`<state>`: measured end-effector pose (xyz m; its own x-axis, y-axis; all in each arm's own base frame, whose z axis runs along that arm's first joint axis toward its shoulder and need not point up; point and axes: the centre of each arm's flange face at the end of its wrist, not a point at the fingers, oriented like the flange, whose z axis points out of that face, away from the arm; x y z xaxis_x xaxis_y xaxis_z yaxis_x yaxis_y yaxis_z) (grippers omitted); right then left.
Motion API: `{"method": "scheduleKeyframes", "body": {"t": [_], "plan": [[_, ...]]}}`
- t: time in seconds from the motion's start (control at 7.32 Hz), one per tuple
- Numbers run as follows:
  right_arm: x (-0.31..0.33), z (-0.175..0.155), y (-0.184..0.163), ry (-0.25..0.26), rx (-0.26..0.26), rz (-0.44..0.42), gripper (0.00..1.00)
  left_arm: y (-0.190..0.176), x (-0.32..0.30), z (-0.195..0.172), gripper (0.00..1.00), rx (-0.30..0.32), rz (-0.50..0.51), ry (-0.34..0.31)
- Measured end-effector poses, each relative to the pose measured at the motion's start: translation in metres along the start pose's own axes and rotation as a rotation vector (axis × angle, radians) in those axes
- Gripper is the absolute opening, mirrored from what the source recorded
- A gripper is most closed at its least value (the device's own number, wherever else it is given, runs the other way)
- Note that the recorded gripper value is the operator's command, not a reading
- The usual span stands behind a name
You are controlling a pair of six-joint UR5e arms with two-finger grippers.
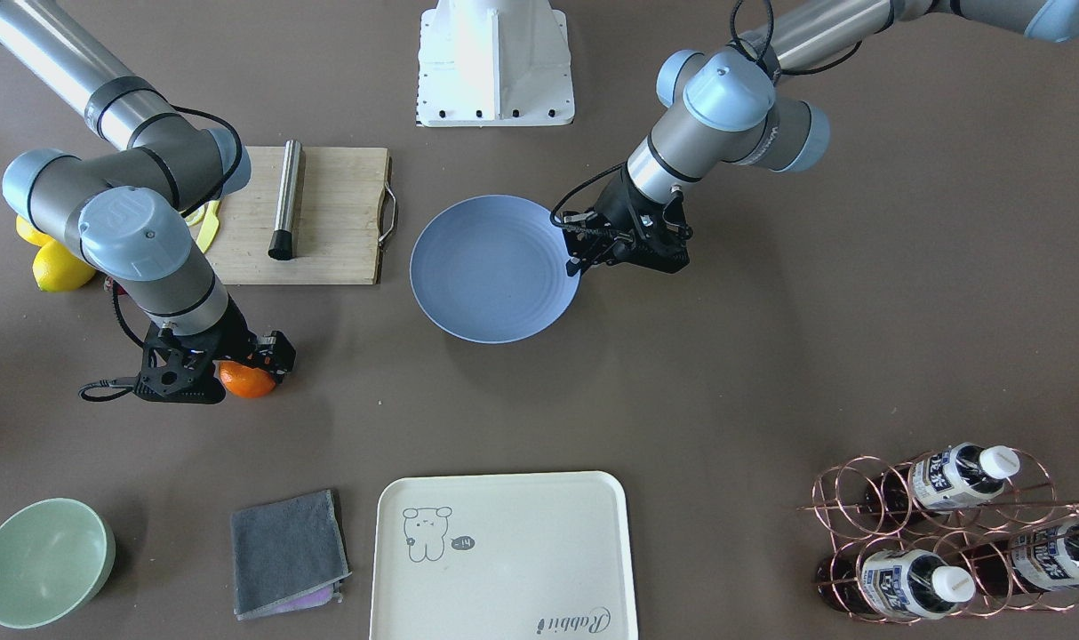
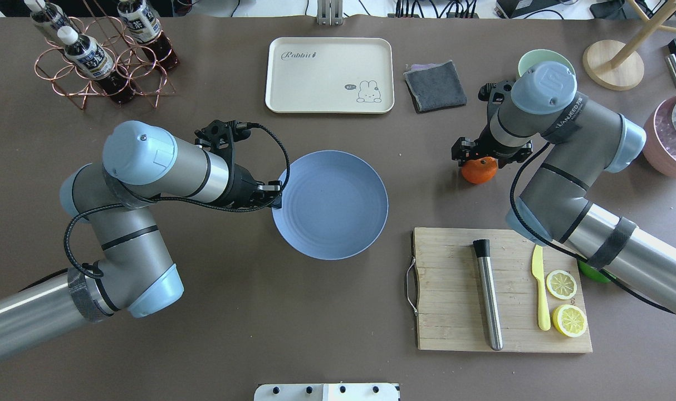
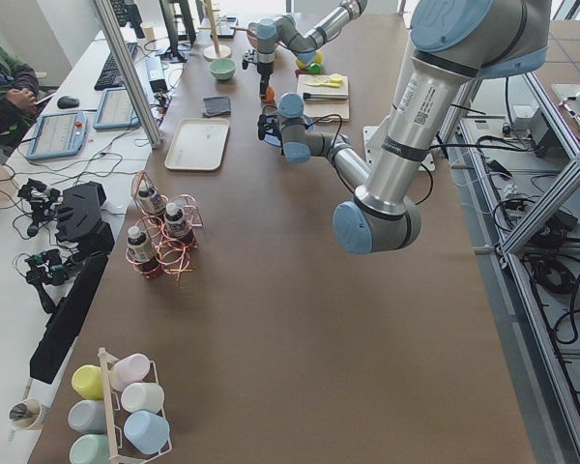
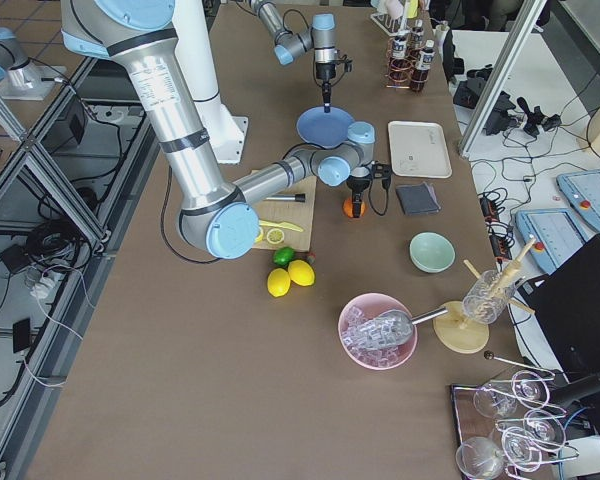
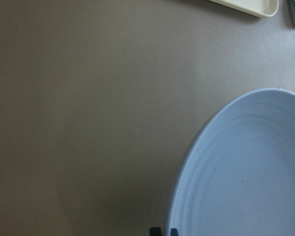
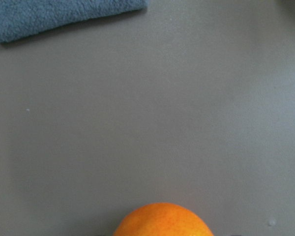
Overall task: Pick orange to plate
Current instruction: 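Close the right gripper on the orange and lift it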
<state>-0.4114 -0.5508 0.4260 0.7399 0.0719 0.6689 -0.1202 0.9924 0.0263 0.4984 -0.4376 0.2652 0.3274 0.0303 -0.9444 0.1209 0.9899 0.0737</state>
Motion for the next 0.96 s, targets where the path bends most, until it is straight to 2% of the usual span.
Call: {"method": "scheduleKeyframes", "body": {"t": [0.27,0.55,0.96], "plan": [[-0.001,-0.001,-0.001,-0.010,0.006,-0.006,0.00,0.019,-0.001,0.023,0.00,0.018,0.009,-0.029],[0.004,-0.026,-0.016,-0.050,0.017,0.013,0.00,0.041,0.004,0.043,0.00,0.022,0.023,-0.043],[0.009,-0.057,-0.027,-0.102,0.014,0.024,0.00,0.039,0.013,0.055,0.00,0.029,-0.001,-0.048]]}}
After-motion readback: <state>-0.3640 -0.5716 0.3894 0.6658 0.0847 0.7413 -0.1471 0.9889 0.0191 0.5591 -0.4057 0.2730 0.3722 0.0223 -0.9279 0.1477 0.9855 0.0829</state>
